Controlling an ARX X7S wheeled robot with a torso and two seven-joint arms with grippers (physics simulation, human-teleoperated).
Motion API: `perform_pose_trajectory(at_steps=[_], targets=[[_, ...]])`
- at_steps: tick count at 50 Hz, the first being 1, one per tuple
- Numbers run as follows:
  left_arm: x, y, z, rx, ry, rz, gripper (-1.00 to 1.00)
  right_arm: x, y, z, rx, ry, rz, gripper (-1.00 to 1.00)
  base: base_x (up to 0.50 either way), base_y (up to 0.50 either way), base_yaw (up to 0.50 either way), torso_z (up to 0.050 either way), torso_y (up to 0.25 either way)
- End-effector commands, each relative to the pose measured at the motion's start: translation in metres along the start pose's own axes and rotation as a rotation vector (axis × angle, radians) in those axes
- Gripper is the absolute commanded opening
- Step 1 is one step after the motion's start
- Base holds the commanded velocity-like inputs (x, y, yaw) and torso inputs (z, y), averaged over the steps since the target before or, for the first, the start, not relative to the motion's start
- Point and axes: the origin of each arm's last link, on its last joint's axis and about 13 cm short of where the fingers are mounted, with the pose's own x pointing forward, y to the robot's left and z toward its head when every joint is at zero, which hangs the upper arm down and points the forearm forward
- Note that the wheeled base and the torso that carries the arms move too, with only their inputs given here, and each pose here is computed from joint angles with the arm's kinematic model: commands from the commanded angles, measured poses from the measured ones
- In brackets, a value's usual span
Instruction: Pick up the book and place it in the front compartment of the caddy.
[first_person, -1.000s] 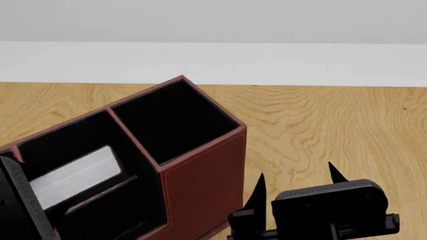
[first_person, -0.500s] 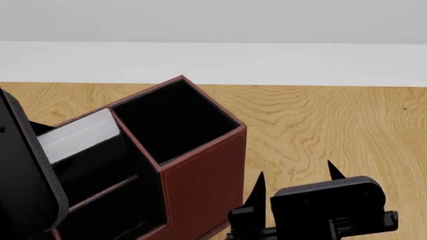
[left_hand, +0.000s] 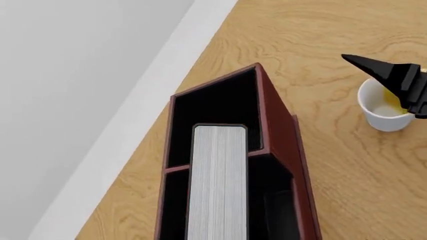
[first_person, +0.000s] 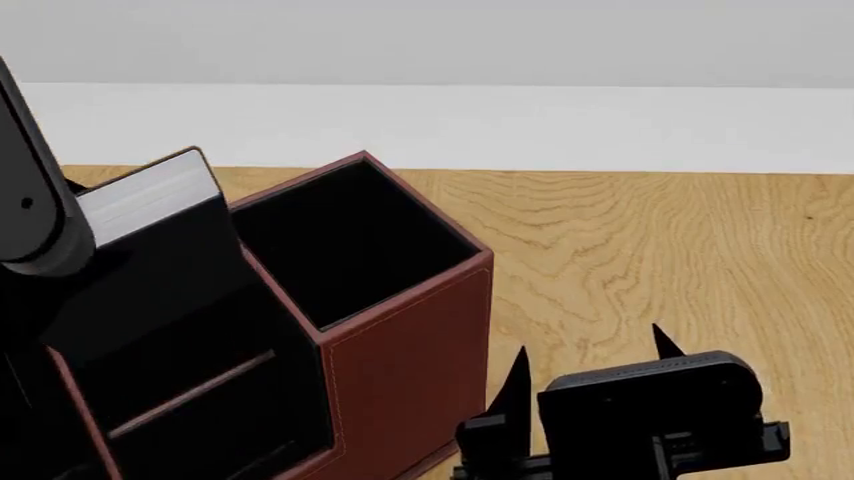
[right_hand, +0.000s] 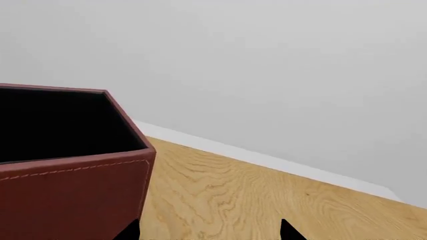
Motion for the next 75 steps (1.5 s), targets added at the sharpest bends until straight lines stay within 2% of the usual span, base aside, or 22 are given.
perform_pose_trajectory(at_steps=[1,6,19,32,40,53,75], targets=[[-0.008,0.027,0.005,-0.006,0.016,0.112,-1.0,0.0,0.001,0.0,-0.004,0.004,0.0,1.0,0.0,0.0,0.0,0.0,0.0],[-0.009,0.031,0.009,0.006,0.021,0.135,-1.0,0.0,0.001,0.0,-0.006,0.004,-0.001,1.0,0.0,0.0,0.0,0.0,0.002],[-0.001,0.041,0.013,0.0,0.028,0.119,-1.0,0.0,0.0,-0.002,-0.006,0.009,-0.005,1.0,0.0,0.0,0.0,0.0,0.001],[0.019,0.052,0.01,-0.031,0.048,0.094,-1.0,0.002,-0.001,-0.004,-0.005,0.015,-0.007,1.0,0.0,0.0,0.0,0.0,0.002],[0.032,0.058,0.004,-0.023,0.094,0.104,-1.0,0.004,-0.001,-0.003,-0.006,0.016,-0.006,1.0,0.0,0.0,0.0,0.0,0.001],[0.046,0.061,-0.006,-0.029,0.14,0.113,-1.0,0.005,-0.001,-0.001,-0.009,0.014,-0.006,1.0,0.0,0.0,0.0,0.0,0.002],[0.066,0.061,-0.012,-0.037,0.124,0.089,-1.0,0.002,-0.001,-0.004,-0.007,0.023,-0.009,1.0,0.0,0.0,0.0,0.0,0.002]])
